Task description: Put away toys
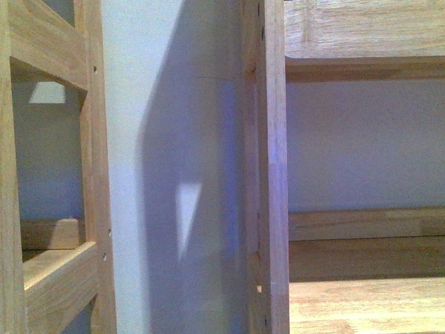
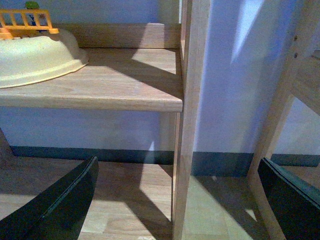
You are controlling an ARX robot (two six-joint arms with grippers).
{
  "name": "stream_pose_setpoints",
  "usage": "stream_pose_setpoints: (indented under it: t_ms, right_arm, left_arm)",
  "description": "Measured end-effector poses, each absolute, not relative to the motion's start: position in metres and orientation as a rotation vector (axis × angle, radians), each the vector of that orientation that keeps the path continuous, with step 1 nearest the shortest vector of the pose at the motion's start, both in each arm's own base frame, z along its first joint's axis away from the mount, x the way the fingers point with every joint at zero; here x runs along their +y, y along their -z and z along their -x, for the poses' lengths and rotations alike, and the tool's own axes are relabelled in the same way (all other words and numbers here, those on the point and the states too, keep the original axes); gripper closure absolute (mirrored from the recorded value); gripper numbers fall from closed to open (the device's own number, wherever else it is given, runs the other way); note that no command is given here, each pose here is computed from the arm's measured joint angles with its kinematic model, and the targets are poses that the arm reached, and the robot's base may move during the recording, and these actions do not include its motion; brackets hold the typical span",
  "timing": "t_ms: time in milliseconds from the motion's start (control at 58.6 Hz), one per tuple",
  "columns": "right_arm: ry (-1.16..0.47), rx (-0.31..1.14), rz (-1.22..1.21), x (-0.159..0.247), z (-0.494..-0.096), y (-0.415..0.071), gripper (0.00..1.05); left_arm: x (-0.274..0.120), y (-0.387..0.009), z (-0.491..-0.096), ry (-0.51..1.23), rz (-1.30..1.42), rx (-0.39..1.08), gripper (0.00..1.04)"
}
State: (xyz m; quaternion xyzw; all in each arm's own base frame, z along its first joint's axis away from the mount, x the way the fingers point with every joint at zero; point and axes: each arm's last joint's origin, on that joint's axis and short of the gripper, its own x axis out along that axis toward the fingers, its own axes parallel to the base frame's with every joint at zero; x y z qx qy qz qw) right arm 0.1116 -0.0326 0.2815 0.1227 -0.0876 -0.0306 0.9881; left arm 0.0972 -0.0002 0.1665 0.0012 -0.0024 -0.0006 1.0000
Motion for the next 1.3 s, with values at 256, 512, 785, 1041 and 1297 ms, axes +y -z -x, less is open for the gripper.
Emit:
stream_pose_setpoints:
  t_ms: [256,512,785,1041,1297]
  right_arm:
    - [0.012,0.002,-0.065,-0.022,-0.109,-0.254,0.35]
    - [0.007,0.004,-0.019,-0.013,-0.098,-0.223,0.75]
    - [-0.001,0.01,-0.006,-0.001,-0.098,-0.201,0.97]
    - [0.0,0.012,-0.006,0.0,-0.098,-0.188,0.98]
    - [0.0,0.008,-0.006,0.0,-0.098,-0.181,0.98]
  left_arm:
    - [0.0,-0.166,-0.097,0.002,-0.002,-0.004,0.06]
    - [0.0,-0.166,-0.097,0.002,-0.002,-0.005,0.06]
    - [0.0,-0.166,-0.097,0.001,-0.002,-0.005,0.06]
    - [0.0,-0.166,-0.097,0.001,-0.002,-0.004,0.06]
    - [0.0,-0.166,-0.097,0.001,-0.002,-0.005,0.06]
